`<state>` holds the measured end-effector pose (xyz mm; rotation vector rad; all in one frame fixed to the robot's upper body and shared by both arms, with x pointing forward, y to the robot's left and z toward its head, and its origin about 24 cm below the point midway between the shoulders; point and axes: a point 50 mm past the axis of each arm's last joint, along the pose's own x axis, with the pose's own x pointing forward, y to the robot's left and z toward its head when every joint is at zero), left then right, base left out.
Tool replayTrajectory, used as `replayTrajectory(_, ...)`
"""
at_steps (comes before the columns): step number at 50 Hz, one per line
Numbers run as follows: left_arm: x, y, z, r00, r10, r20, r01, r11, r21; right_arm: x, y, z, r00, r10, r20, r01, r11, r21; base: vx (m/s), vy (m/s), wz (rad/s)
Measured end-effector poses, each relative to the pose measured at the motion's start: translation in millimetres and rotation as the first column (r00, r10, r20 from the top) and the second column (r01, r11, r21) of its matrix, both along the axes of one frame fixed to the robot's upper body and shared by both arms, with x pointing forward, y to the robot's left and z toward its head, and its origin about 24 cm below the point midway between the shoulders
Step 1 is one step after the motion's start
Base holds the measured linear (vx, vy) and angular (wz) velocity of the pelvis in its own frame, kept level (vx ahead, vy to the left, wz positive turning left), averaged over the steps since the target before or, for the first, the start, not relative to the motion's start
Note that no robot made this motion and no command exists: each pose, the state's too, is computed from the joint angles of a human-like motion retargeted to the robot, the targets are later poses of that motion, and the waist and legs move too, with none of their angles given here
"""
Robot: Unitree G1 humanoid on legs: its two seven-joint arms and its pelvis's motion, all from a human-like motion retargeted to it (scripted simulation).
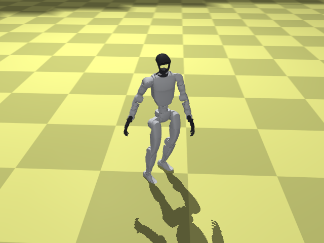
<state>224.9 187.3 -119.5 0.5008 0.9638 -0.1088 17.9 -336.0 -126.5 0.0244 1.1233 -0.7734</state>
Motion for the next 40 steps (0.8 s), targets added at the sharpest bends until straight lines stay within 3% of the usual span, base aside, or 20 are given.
replayTrajectory(15,-1.6,-10.4,-2.2,0.999,0.04,-0.009,-0.04,0.999,-0.021,12.9,-25.0,14.8,0.995,-0.076,0.069,0.082,0.993,-0.08,0.23,0.06,1.42)
replayTrajectory(33,-10.4,-0.2,-6.0,0.999,-0.038,-0.025,0.038,0.999,0.015,-5.4,4.2,-0.2,0.999,0.012,0.033,-0.012,1.0,-0.001,0.23,-0.05,1.55)
replayTrajectory(40,4.0,2.3,2.7,1.0,0.029,0.012,-0.029,0.999,0.028,16.5,-3.4,2.1,1.0,-0.021,0.018,0.021,0.999,-0.047,0.19,-0.04,1.31)
